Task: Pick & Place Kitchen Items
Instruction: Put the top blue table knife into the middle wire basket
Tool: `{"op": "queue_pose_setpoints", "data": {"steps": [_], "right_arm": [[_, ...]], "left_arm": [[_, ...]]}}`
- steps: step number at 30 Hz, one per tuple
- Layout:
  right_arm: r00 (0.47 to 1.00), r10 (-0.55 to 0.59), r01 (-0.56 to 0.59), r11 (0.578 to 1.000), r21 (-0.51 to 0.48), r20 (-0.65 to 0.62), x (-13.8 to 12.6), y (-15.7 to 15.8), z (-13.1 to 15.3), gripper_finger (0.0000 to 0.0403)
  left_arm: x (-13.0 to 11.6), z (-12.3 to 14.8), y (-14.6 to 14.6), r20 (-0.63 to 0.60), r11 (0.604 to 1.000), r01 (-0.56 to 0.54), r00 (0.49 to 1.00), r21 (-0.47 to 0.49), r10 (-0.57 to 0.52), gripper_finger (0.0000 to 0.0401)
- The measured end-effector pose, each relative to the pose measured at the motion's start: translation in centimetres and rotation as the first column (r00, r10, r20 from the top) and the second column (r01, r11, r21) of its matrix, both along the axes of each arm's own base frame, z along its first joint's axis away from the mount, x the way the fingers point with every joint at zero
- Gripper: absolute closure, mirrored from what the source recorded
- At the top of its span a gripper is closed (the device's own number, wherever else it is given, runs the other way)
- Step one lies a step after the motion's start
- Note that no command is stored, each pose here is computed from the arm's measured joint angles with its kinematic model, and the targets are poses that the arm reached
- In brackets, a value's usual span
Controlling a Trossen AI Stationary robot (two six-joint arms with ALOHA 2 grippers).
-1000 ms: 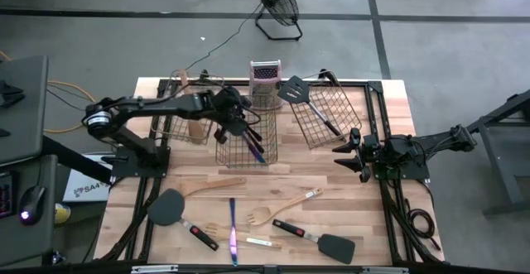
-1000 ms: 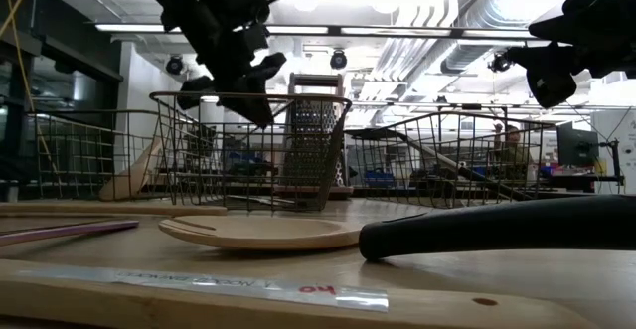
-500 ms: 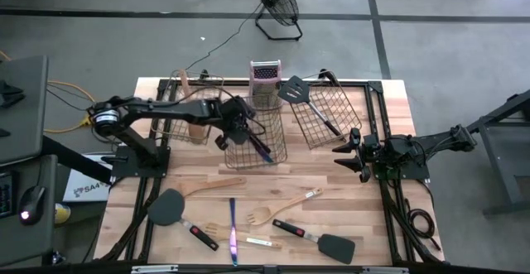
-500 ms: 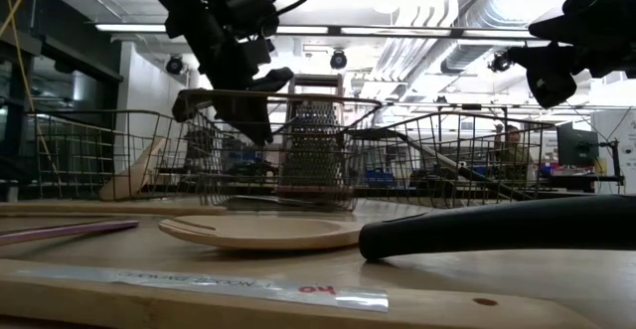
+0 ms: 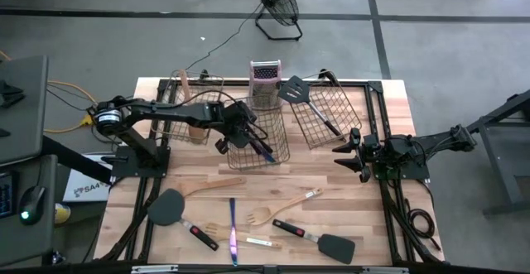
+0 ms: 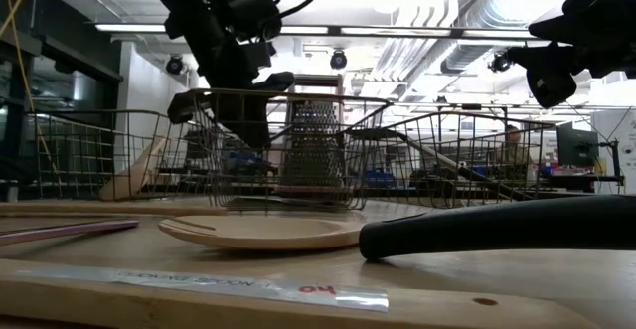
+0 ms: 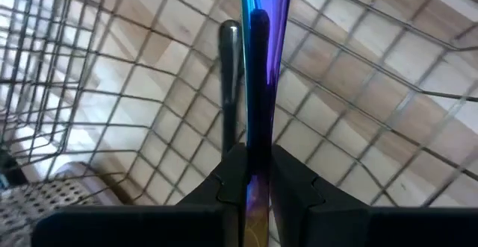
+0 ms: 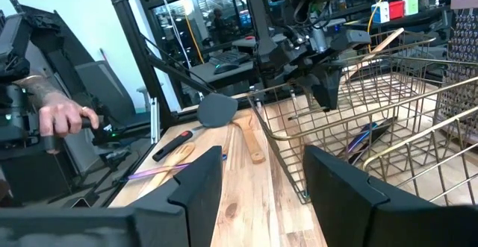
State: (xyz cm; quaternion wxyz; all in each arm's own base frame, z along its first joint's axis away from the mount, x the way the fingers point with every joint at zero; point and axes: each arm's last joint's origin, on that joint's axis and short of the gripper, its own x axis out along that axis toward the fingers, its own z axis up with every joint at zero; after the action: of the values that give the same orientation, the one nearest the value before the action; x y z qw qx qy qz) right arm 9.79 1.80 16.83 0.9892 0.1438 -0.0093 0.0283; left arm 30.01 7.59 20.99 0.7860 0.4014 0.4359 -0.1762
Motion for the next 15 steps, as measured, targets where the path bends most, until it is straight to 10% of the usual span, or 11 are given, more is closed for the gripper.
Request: {"op": "queue_pose_setpoints", "data": {"steps": [15], "right_arm": [[1.0, 0.0, 0.0, 1.0, 0.0, 0.0, 0.0, 0.0, 0.01, 0.0223]], "left_arm": [[0.47, -0.99, 0.09, -0.022, 1.0, 0.005, 1.0, -0.017, -0.005, 0.0368]]}}
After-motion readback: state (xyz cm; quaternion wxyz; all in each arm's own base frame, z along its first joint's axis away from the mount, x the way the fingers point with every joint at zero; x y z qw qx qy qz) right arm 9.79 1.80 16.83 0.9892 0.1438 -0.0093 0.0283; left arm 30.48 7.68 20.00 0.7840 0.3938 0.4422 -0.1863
